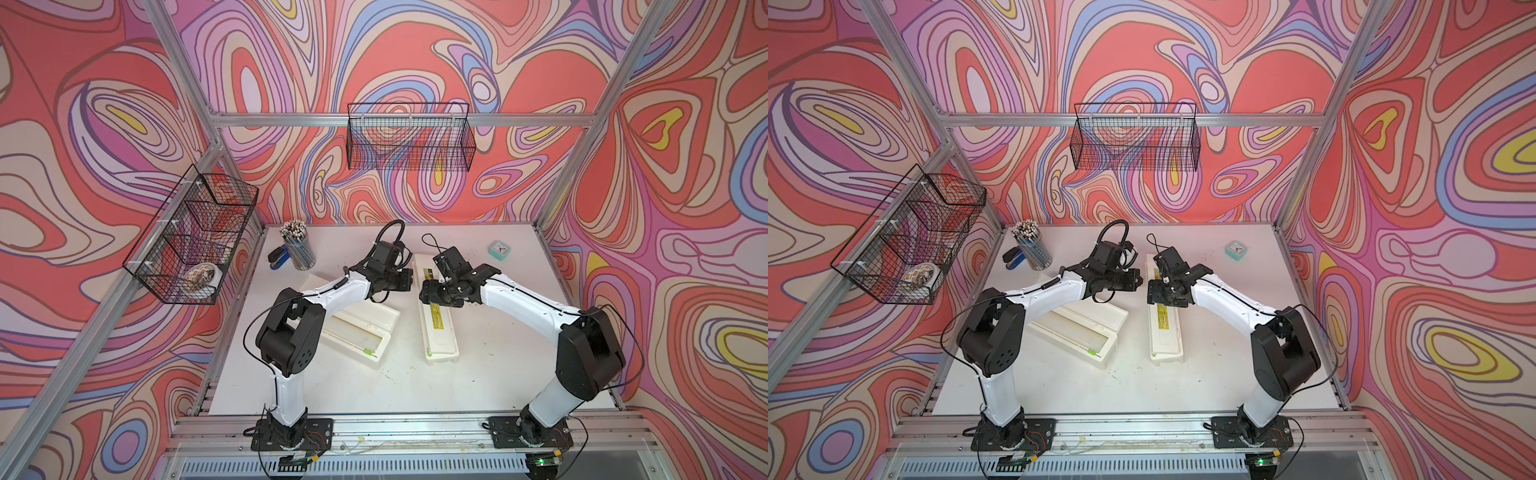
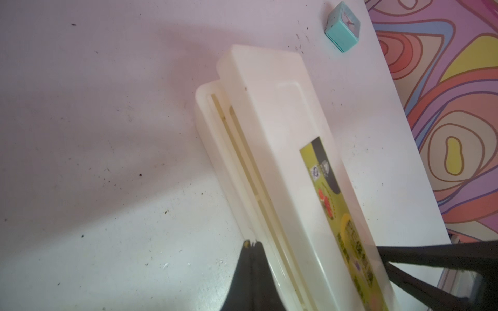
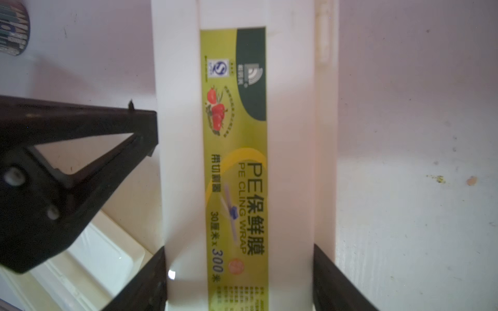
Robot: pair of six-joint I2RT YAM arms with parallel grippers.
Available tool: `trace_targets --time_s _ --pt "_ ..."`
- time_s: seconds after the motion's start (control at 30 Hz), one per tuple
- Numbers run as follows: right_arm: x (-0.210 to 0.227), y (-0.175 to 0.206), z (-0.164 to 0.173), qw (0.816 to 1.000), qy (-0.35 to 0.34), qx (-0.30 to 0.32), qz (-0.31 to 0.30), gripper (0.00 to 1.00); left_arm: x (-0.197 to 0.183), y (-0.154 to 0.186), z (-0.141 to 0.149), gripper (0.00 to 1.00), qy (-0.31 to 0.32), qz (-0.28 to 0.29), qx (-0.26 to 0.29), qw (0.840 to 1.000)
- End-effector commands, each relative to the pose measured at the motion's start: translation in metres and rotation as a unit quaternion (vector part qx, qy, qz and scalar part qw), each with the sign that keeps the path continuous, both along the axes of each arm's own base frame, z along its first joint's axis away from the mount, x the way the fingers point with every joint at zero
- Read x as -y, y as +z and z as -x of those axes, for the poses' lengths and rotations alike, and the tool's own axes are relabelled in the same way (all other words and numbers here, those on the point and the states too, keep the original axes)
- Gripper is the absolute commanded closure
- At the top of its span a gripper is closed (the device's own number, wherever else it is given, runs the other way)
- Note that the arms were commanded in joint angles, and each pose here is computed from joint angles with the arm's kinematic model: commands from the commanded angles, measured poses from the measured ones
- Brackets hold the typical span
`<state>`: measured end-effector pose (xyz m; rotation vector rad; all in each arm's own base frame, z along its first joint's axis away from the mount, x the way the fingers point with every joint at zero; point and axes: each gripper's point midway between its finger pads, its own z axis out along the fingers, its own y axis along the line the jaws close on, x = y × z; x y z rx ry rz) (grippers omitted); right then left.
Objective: Put plastic wrap rolls into dispensers
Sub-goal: Open the lid of the plastic wrap cutting box.
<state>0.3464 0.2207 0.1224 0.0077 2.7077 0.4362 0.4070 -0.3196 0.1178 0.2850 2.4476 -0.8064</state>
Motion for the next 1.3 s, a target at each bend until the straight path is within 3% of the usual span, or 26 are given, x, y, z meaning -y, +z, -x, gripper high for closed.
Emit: trace_targets --time_s 0.0,0.17,0.33,0.4,0.57,0.77,0.97,1.17,1.27 --pt "-0.005 0.023 -0.008 0.999 0.014 0.038 -0.033 0.44 0.017 0.002 0.001 1.00 -0.012 0.015 -0.002 1.000" --pt "-0.005 0.023 -0.010 0.997 0.021 0.041 -0.064 0.42 0.058 0.004 0.012 1.00 -0.062 0.019 0.001 0.998" --pt "0.003 0.025 -0.011 0.996 0.023 0.051 -0.075 0.37 0.071 -0.011 0.016 1.00 -0.068 0.018 -0.021 0.997" --pt "0.001 0.026 -0.009 0.995 0.038 0.050 -0.081 0.31 0.077 -0.009 0.016 1.00 -0.071 0.028 -0.022 0.997" --pt "0.001 0.029 -0.006 0.992 0.074 0.054 -0.083 0.02 0.101 0.015 0.022 1.00 -0.099 0.052 0.006 0.994" --pt "0.042 0.058 -0.012 0.992 0.042 0.085 -0.079 0.02 0.123 0.030 0.030 1.00 -0.123 0.062 0.016 0.990" --pt "0.103 0.077 -0.005 0.993 -0.009 0.116 -0.021 0.02 0.147 0.024 0.037 1.00 -0.143 0.055 0.011 0.988" --pt "0.115 0.059 0.000 0.994 -0.007 0.111 0.001 0.01 0.132 0.041 0.030 0.99 -0.126 0.030 0.059 0.990" --pt "0.120 0.057 -0.003 0.993 -0.015 0.119 0.011 0.02 0.110 0.067 0.028 0.92 -0.110 0.024 0.105 0.988"
